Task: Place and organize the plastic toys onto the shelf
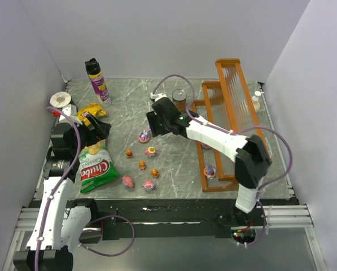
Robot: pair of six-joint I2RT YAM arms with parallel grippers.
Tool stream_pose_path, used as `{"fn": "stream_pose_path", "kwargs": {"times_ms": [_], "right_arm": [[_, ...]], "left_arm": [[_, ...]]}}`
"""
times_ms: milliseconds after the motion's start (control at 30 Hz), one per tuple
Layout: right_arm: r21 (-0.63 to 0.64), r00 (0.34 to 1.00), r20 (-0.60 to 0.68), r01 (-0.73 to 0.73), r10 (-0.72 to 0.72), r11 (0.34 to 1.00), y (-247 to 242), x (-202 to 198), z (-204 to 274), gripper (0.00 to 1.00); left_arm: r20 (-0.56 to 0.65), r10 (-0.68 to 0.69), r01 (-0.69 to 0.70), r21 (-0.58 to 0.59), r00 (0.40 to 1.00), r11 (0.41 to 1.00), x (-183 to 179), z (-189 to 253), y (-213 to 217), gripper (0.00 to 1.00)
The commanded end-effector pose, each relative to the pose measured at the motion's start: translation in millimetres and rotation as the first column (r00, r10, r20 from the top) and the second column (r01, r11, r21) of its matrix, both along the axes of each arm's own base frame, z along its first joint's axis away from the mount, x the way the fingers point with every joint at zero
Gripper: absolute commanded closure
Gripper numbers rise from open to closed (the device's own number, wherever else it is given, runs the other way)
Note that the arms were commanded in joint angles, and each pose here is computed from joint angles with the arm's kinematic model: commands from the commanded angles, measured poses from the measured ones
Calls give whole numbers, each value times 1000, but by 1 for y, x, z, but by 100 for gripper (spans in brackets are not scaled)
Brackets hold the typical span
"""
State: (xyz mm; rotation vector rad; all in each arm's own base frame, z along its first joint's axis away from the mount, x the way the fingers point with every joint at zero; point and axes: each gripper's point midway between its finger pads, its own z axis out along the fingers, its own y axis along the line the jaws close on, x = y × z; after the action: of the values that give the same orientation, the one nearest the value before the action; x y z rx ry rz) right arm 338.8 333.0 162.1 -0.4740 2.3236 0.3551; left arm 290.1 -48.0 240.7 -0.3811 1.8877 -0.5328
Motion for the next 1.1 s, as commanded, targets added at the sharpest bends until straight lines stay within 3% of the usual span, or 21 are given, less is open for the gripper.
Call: {"fn": "stream_pose_path", "kwargs": {"times_ms": [0,200,367,500,1067], "right_arm": [[37,998,54,31,-33,999,25,34,6,37],[11,993,101,60,-61,998,35,59,-8,37],[-8,990,113,88,-87,996,38,71,-17,39],[-62,984,110,150,-143,987,31,81,-30,43],[-58,986,45,161,-159,985,39,82,-53,52]], "left_arm": [[47,-43,44,-21,998,999,-8,10,-8,4],[64,-35,36,-20,997,999,-7,13,-6,4],[-51,-44,43,-33,998,999,-1,-10,-8,4],[-65,-57,55,-41,996,998,0,-14,-10,4],[-98,-72,67,-55,993,996,3,-21,-13,4]]}}
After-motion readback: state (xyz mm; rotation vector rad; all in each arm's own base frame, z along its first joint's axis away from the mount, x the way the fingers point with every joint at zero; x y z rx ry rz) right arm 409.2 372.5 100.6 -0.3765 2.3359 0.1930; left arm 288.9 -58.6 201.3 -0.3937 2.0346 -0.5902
